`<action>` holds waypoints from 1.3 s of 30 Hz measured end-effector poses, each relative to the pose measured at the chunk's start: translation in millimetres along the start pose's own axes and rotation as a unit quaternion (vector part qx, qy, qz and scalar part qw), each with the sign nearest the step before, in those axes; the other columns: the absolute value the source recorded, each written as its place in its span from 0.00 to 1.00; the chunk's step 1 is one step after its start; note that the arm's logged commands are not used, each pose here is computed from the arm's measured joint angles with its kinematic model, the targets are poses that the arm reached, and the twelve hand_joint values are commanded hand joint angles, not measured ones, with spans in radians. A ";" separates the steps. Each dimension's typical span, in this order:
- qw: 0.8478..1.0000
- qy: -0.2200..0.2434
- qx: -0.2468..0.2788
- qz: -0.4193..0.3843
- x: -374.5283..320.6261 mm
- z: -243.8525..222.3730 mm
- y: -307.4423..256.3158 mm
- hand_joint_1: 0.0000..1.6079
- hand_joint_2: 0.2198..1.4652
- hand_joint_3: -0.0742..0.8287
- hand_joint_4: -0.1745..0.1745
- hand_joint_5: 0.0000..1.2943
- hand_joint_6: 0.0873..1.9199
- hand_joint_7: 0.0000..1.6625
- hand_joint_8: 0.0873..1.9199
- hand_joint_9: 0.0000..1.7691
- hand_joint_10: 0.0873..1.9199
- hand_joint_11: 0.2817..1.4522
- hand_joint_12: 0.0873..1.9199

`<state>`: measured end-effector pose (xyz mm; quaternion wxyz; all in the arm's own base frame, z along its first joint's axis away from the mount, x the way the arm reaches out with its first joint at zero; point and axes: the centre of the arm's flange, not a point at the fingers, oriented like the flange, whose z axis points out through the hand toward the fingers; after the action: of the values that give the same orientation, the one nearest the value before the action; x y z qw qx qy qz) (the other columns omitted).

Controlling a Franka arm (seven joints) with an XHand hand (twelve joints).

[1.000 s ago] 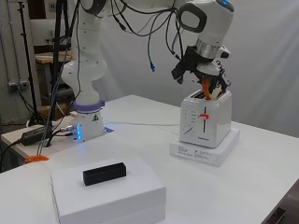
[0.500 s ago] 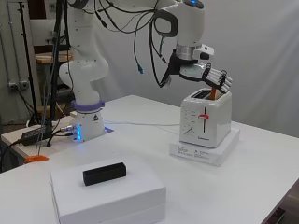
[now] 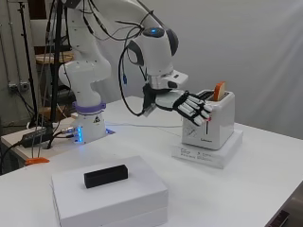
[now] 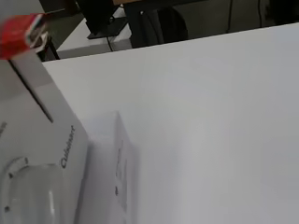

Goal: Teleoperate dual arm-hand system to toast a bread

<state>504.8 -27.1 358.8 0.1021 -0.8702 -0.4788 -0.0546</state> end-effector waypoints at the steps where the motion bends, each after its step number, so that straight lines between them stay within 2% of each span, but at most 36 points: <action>1: 1.000 -0.007 -0.004 0.010 -6.2 -0.7 3.6 0.00 0.61 0.08 0.47 0.14 0.00 0.25 0.00 0.31 0.00 0.17 0.00; 5: 0.999 -0.032 -0.009 0.014 -27.0 2.8 19.0 0.00 0.61 0.08 0.51 0.10 0.00 0.22 0.00 0.30 0.00 0.17 0.00; 8: 1.000 -0.020 0.005 0.016 -30.8 12.5 30.3 0.01 0.61 0.08 0.54 0.11 0.00 0.20 0.00 0.28 0.00 0.17 0.00; 11: 1.000 -0.002 0.028 -0.007 -3.1 35.8 32.7 0.02 0.61 0.08 0.55 0.13 0.00 0.20 0.00 0.28 0.00 0.16 0.00; 14: 0.997 0.016 0.049 -0.050 20.9 56.3 29.0 0.03 0.61 0.08 0.54 0.15 0.00 0.22 0.00 0.29 0.00 0.17 0.00; 17: 0.996 0.025 0.053 -0.071 28.5 59.5 29.4 0.02 0.61 0.08 0.51 0.19 0.00 0.29 0.00 0.35 0.00 0.19 0.00; 23: 0.997 0.007 0.064 -0.041 30.1 77.7 39.7 0.01 0.59 0.07 0.49 0.17 0.00 0.29 0.00 0.36 0.00 0.19 0.00; 30: 0.997 0.008 0.076 -0.031 22.8 106.4 47.7 0.01 0.58 0.07 0.48 0.16 0.00 0.30 0.00 0.35 0.00 0.19 0.00; 34: 0.995 0.003 0.090 -0.031 16.0 129.9 48.6 0.15 0.70 0.09 0.50 0.18 0.00 0.32 0.00 0.36 0.00 0.21 0.00; 39: 0.994 -0.001 0.106 -0.024 10.4 147.5 47.2 0.17 0.72 0.09 0.51 0.19 0.00 0.32 0.00 0.36 0.00 0.22 0.00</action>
<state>549.9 -9.2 211.3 0.1922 -0.8429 -0.5025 -0.0046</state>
